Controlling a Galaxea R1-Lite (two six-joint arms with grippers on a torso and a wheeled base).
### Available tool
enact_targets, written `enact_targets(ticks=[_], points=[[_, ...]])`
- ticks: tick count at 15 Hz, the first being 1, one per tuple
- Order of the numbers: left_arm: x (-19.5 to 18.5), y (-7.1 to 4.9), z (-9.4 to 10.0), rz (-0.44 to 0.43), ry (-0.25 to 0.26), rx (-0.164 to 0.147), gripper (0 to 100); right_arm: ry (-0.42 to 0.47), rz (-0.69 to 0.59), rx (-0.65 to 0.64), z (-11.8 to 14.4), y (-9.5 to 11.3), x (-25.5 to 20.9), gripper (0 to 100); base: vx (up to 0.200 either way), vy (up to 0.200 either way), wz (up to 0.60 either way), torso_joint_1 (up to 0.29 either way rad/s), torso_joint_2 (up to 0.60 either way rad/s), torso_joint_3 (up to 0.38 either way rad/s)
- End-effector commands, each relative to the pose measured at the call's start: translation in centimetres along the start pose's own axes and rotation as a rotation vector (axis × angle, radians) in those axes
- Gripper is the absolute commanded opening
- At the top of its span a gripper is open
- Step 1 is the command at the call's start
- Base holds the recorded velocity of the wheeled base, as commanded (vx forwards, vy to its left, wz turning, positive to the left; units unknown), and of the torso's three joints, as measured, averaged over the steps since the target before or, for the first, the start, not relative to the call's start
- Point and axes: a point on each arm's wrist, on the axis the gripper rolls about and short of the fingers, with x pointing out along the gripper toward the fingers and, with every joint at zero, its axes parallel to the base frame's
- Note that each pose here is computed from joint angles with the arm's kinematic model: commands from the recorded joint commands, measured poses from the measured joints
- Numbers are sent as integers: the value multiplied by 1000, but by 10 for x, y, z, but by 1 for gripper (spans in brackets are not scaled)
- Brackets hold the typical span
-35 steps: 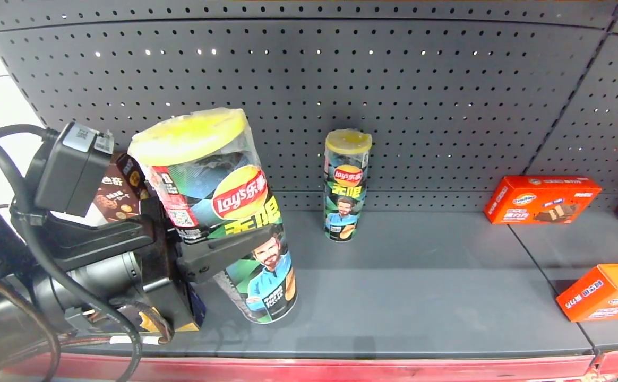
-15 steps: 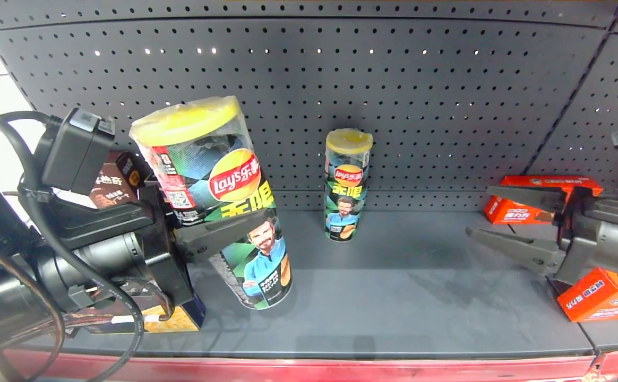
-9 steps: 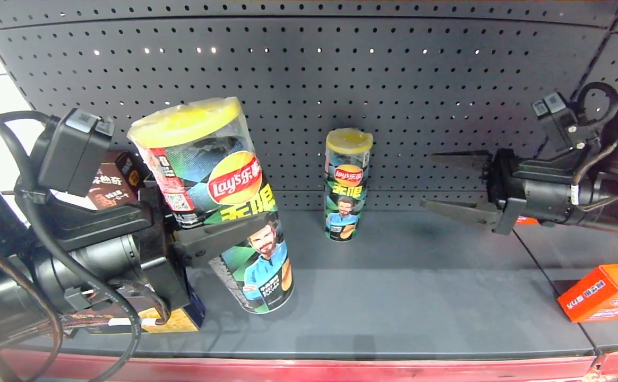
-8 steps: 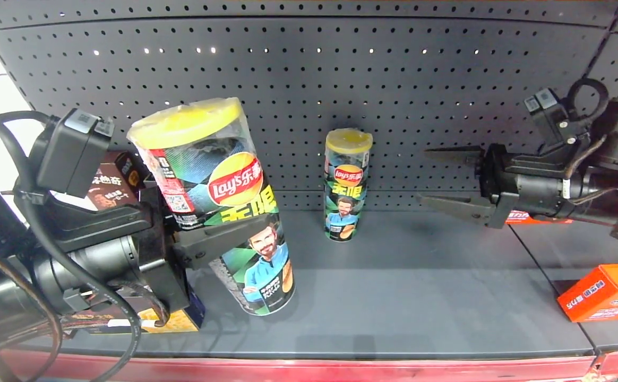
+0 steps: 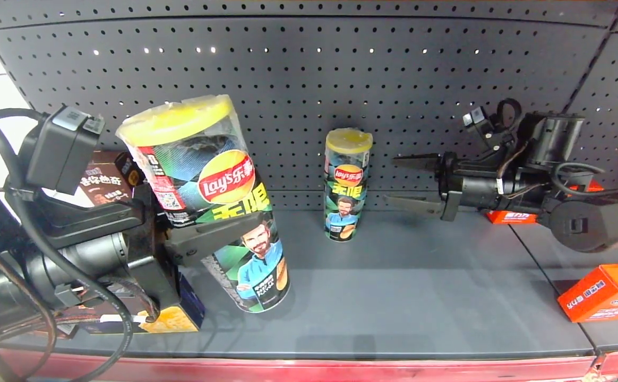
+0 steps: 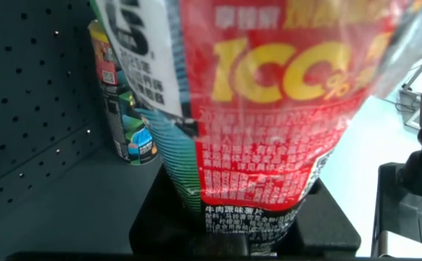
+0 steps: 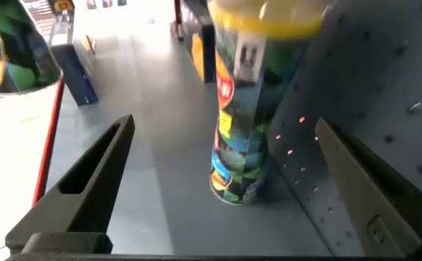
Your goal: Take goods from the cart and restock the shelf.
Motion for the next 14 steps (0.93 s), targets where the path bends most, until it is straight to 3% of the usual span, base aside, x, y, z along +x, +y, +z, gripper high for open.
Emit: enact_targets(ticks=[1,8,14], points=[[0,0,0,0,0,0,0,20,13,31,-17,-5,9,100,0,0,0,0,0,0],[-1,4,-2,9,6,-3,0,30,24,53,-48,-31,36,100,0,0,0,0,0,0],[-2,8,-3,26,9,-4,0,26,68,65,-66,-33,70,100,0,0,0,0,0,0]])
